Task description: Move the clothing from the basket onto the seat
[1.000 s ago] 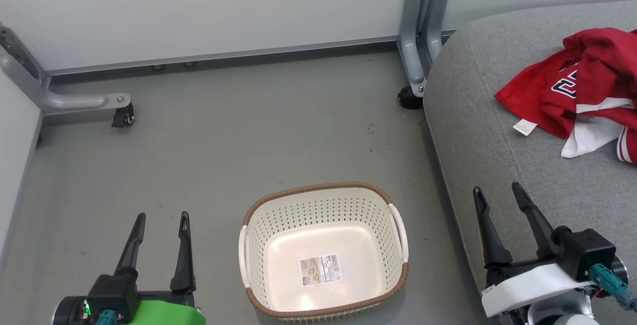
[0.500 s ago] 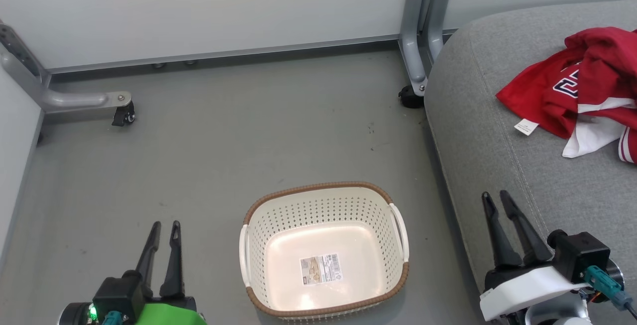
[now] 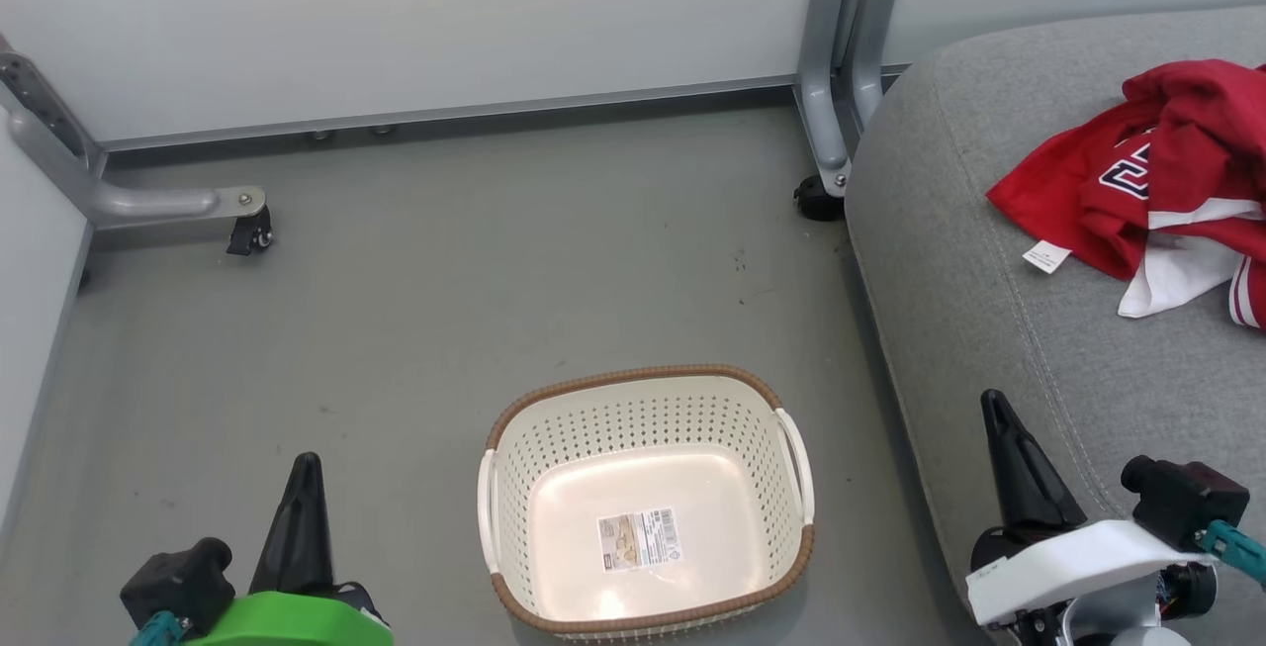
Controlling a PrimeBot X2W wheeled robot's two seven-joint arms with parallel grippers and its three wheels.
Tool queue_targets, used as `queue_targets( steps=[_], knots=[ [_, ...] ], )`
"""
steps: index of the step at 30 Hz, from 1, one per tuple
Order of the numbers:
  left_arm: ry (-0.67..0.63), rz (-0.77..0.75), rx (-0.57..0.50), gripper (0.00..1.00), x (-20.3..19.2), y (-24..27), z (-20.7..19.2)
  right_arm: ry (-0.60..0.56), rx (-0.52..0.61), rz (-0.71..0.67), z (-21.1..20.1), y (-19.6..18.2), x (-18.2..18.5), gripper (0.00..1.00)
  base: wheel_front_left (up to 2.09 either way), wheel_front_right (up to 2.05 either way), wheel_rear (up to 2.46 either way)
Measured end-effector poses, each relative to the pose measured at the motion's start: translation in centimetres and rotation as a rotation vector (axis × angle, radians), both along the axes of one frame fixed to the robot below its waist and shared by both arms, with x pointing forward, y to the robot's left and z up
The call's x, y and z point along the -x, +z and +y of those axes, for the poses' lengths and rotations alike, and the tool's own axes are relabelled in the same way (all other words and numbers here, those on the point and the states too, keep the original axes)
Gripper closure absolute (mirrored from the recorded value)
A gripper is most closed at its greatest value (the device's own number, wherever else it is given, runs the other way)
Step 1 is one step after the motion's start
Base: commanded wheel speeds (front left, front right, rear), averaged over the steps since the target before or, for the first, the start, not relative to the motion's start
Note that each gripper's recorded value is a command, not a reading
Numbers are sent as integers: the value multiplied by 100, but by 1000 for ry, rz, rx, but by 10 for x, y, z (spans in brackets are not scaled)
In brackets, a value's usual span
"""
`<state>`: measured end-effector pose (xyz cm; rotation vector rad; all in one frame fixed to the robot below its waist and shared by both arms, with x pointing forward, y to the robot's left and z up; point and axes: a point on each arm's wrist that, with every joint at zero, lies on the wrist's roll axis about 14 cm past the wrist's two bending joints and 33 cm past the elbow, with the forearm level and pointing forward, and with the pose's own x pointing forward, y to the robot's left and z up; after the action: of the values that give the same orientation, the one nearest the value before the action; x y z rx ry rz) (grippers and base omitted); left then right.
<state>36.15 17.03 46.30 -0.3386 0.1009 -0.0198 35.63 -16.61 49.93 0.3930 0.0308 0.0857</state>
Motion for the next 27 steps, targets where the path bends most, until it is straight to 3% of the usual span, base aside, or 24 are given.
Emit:
queue_targets(
  steps=[27],
  knots=[
    [88,53,428,100,-9,1,14,-50,-415,38,-13,-2,-12,100,0,0,0]
  ],
)
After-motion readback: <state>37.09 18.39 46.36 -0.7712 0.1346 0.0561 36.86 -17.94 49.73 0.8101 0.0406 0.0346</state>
